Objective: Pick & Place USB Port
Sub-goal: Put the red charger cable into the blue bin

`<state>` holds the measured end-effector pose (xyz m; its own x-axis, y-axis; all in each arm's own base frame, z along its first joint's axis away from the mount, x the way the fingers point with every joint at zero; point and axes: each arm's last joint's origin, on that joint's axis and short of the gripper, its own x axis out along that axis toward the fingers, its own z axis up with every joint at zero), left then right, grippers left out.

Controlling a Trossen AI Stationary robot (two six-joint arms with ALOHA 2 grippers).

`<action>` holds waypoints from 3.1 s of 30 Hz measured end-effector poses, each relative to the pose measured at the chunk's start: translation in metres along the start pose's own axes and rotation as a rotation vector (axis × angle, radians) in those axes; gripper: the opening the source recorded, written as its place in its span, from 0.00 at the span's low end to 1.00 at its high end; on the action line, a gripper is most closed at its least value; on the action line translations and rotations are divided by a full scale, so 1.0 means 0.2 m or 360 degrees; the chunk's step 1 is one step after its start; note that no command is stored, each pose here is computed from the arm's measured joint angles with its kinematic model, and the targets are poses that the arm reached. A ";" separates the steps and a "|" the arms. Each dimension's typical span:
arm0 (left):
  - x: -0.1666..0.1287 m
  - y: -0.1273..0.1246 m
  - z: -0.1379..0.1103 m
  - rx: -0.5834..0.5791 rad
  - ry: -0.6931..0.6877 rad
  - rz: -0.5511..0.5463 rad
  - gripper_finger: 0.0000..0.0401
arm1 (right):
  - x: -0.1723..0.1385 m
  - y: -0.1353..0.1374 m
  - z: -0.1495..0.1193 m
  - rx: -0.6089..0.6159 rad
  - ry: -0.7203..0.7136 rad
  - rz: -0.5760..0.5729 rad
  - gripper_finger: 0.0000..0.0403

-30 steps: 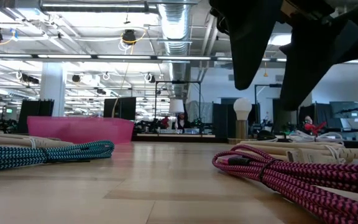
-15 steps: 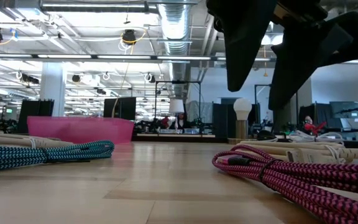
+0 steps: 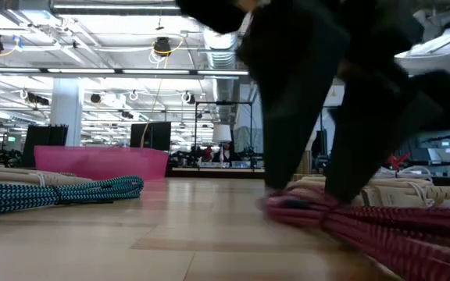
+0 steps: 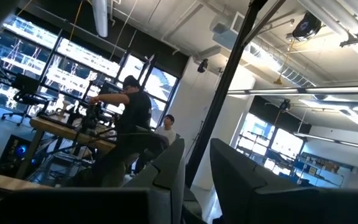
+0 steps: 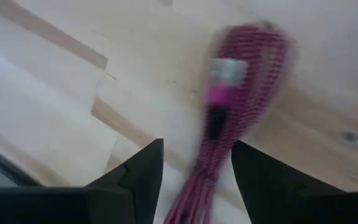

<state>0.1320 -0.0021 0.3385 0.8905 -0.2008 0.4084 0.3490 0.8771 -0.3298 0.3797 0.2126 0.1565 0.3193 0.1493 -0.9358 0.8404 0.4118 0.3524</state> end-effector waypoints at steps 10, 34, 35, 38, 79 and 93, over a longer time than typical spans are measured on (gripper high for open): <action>0.00 0.01 -0.01 -0.0009 0.0032 0.0017 0.19 | 0.09 0.04 -0.03 -0.0040 0.0010 0.0068 0.35; 0.00 0.01 -0.01 -0.0009 0.0033 0.0017 0.19 | -0.26 -0.03 0.06 -0.0141 -0.0062 -0.0121 0.00; 0.00 0.01 -0.01 -0.0009 0.0033 0.0018 0.19 | -0.30 -0.04 0.07 -0.0137 -0.0085 -0.0114 0.00; 0.00 0.01 -0.01 -0.0009 0.0033 0.0017 0.19 | -0.46 -0.06 0.07 -0.0135 -0.0141 -0.0094 0.00; 0.00 0.01 -0.01 0.0043 0.0040 0.0020 0.19 | -0.66 -0.66 -0.32 0.0154 -0.0019 -0.0805 0.00; 0.00 0.01 -0.01 0.0037 0.0043 0.0022 0.19 | -0.56 -0.75 -0.31 0.0226 0.0056 -0.0919 0.02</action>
<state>0.1332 -0.0021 0.3358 0.9027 -0.2000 0.3809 0.3301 0.8898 -0.3151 0.1904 0.1894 0.2073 -0.2195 -0.0324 -0.9751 0.9249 0.3112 -0.2186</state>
